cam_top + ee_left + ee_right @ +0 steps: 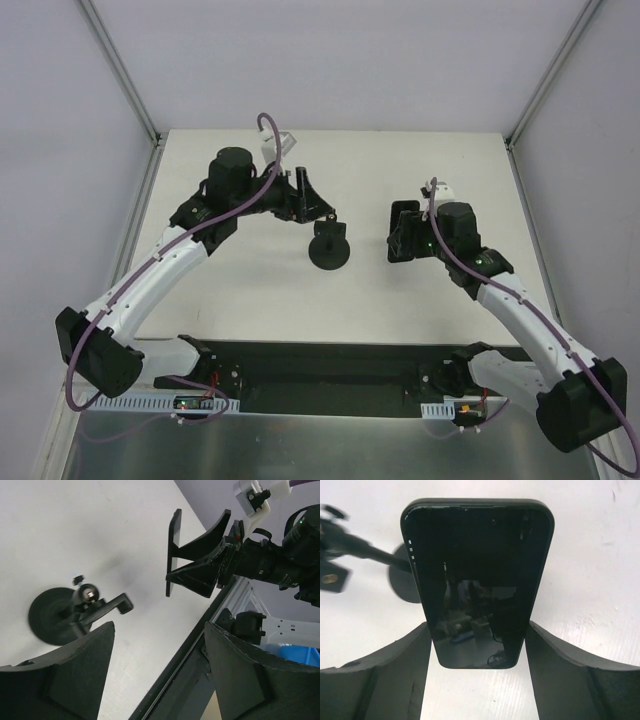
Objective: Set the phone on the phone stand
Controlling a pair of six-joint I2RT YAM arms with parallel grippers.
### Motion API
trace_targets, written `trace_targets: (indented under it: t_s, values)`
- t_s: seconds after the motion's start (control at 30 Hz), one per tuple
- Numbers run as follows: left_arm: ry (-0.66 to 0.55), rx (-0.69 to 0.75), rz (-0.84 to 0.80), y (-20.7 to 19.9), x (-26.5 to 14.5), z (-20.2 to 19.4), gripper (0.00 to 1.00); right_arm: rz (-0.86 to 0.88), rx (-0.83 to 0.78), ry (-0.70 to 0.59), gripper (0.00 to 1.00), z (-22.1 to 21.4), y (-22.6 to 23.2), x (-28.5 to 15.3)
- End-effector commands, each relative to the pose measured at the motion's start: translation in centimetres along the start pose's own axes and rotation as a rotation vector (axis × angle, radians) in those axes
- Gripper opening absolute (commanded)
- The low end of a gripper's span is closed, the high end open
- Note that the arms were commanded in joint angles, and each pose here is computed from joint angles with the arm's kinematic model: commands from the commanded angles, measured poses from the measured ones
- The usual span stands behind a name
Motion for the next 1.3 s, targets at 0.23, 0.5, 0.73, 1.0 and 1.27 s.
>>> trace_targets:
  t_s: [0.23, 0.5, 0.73, 1.0, 1.27]
  values:
    - [0.003, 0.168, -0.053, -7.6, 6.0, 0.3, 0.79, 0.305, -0.12, -0.264, 0.01, 4.7, 5.5, -6.7]
    - [0.047, 0.13, -0.026, -8.8, 10.9, -0.4, 0.65, 0.382, -0.138, -0.311, 0.01, 4.6, 6.3, -8.7]
    - [0.084, 0.099, -0.035, -9.6, 13.8, -1.2, 0.29, 0.374, -0.14, -0.307, 0.01, 3.6, 6.0, -8.9]
    - [0.062, 0.25, -0.097, -10.1, 10.6, -0.3, 0.0, 0.422, -0.133, -0.196, 0.88, 1.5, 5.9, -8.6]
    - [0.046, 0.414, -0.234, -7.7, 1.9, 0.0, 0.0, 0.427, -0.201, 0.025, 0.96, -0.7, 5.4, -8.0]
Point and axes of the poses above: each gripper's point midway between its finger pads, its own x axis out along the fingers, its own y axis along the line the jaws close on, z = x × y, the point moved 9 cm from there along -x, back along the fingers, and after that the axes turned 4 degrees about x, right-handed, at the moved point
